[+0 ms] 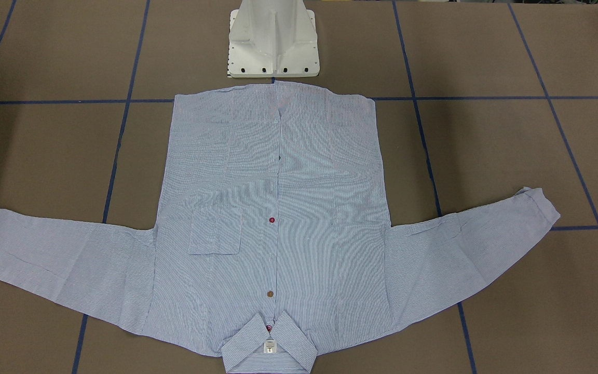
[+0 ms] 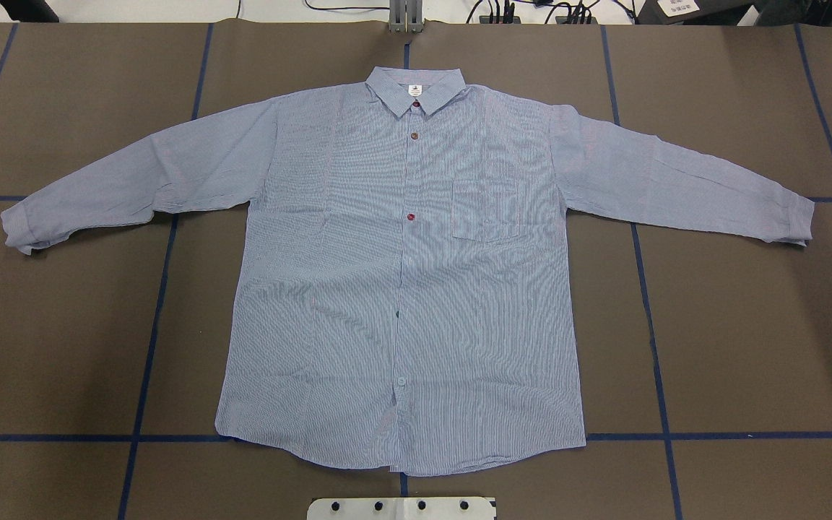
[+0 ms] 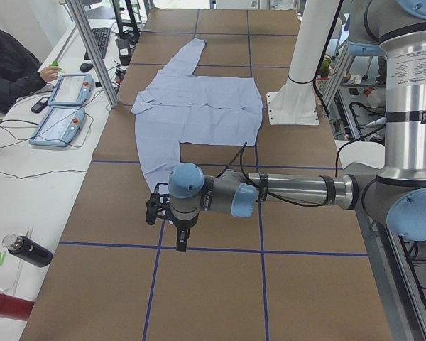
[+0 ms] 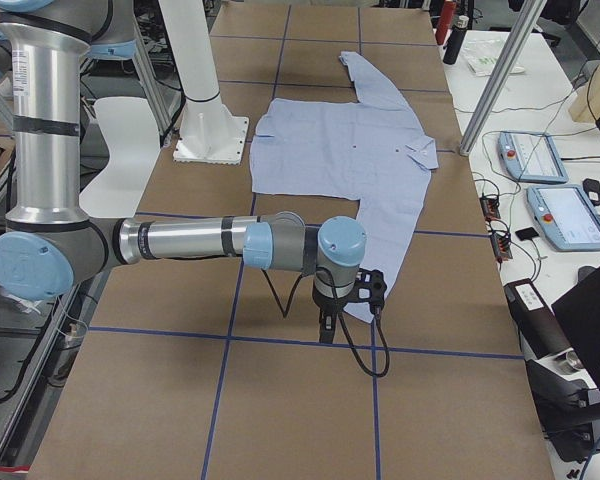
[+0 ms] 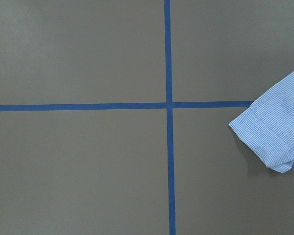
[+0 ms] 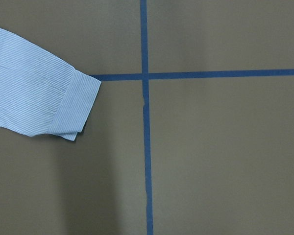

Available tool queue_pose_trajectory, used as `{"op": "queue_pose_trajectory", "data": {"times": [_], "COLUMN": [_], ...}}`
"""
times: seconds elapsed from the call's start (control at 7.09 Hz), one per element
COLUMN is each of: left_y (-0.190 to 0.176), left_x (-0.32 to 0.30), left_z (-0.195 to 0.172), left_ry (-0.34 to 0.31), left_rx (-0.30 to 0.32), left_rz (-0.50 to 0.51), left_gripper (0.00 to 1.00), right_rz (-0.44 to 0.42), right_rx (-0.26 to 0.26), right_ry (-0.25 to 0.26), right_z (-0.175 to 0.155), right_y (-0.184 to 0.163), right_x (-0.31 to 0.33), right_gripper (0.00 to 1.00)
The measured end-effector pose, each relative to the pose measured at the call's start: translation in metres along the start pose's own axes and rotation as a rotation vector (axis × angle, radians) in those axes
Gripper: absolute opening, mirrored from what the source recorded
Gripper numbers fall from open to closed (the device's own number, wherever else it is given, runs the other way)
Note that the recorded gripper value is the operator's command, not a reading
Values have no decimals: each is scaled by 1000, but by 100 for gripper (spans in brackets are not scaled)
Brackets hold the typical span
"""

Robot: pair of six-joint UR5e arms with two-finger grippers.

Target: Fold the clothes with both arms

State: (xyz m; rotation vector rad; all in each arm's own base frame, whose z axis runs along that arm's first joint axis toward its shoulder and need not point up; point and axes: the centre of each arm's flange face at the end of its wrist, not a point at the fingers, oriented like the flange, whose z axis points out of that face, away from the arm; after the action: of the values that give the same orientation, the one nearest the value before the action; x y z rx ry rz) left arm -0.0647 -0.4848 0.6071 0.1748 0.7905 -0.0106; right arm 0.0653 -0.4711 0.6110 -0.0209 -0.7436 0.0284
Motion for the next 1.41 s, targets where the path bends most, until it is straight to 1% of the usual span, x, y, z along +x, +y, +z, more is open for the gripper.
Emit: {"op": "queue_pose_trajectory", "data": {"times": [0.14,0.28,0.42,0.56,0.85,0.99,1.13,1.41], "left_y": [-11,-21,-31,-35,-35,-36,-38,-38], "left_x": [11,26,40,41,33,34,35,35], "left_z": [-9,-23,-35,-34,-21,-19,-20,-19], "left_ry": [4,12,20,24,61,77,84,86], "left_rx": [23,55,83,96,91,91,93,92], "left_rz": [25,61,93,108,109,114,118,123], "left_gripper": [100,99,100,100,99,99,99,99], "right_rz": [-19,-56,-112,-149,-163,-165,-170,-174], "right_rx": [9,13,21,41,89,94,88,74], "right_ry": [-3,-4,-10,-29,-62,-76,-87,-101], "right_z": [-5,-1,13,39,100,127,146,166], "right_y": [-15,-27,-37,-46,-53,-52,-55,-67], "right_x": [-15,-32,-47,-48,-49,-54,-67,-99], "right_gripper": [100,100,100,100,100,100,100,100]}}
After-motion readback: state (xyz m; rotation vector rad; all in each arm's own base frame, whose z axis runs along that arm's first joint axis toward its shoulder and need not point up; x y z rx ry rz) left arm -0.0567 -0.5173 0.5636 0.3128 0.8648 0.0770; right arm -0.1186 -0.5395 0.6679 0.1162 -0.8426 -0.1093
